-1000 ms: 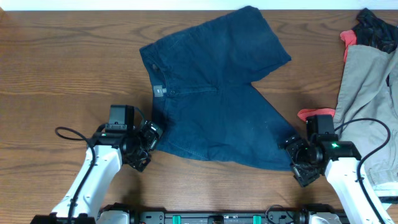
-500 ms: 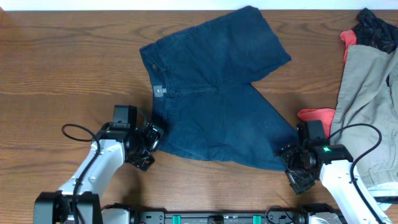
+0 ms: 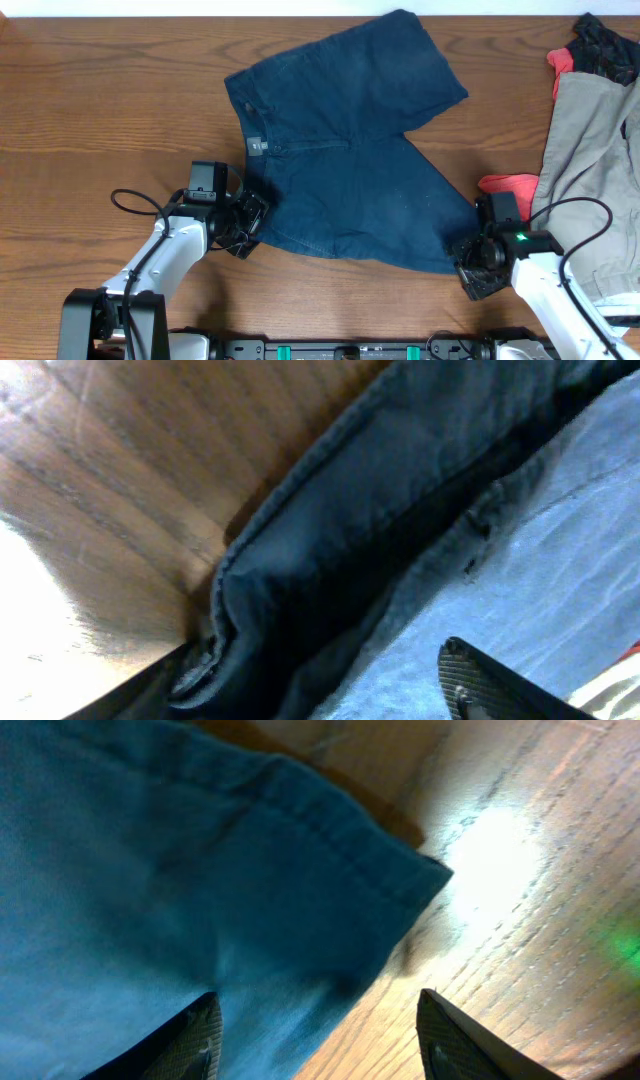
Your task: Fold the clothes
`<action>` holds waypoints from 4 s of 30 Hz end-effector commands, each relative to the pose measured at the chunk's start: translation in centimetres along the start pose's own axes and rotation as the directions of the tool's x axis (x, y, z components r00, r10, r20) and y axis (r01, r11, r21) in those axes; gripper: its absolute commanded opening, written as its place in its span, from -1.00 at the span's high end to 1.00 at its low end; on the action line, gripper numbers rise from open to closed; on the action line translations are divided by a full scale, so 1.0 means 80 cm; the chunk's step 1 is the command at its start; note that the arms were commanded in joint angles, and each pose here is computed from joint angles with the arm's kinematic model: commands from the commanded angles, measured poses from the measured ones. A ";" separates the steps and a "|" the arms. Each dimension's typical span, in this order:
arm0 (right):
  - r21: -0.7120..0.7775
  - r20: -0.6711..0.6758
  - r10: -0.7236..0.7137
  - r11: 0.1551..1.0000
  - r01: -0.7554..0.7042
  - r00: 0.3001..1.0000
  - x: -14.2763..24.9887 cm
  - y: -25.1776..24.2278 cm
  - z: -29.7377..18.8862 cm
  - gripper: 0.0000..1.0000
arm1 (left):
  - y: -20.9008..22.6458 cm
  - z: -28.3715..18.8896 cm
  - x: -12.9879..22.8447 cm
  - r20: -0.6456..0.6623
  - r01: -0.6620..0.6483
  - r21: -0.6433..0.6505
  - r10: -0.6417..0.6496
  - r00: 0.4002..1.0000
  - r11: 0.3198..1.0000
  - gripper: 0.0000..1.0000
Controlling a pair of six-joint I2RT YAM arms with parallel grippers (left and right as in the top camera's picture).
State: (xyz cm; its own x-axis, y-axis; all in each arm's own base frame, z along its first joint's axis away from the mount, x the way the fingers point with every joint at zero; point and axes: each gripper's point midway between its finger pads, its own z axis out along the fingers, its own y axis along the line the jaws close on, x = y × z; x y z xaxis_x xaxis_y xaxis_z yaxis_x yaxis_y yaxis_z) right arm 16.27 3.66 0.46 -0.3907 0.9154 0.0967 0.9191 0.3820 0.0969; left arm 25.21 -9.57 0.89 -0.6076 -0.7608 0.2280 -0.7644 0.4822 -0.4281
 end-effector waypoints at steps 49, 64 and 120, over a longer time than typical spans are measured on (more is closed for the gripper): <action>-0.072 0.564 -0.582 0.672 0.737 0.585 -0.085 0.170 -0.325 0.98 | -0.104 -0.263 0.072 0.379 -0.579 0.223 0.477 0.793 0.784 0.88; -0.010 0.718 -0.605 0.486 0.874 0.345 -0.091 0.257 -0.354 0.98 | -0.112 -0.287 0.047 0.470 -0.549 0.150 0.429 0.771 0.822 0.87; 0.070 0.558 -0.807 0.278 0.958 0.194 -0.036 0.447 -0.043 -0.25 | -0.054 -0.118 -0.186 0.374 -0.086 -0.110 0.121 0.919 0.990 -0.43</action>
State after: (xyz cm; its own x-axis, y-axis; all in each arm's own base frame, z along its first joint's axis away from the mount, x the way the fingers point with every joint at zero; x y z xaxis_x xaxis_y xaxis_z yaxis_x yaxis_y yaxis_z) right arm 50.25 14.61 8.37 -0.7655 -0.0539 -0.6412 -0.1266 0.9896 0.0680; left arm 35.93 4.67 7.48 -0.5543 -0.8098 -0.1922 -0.7348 0.5846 -0.3440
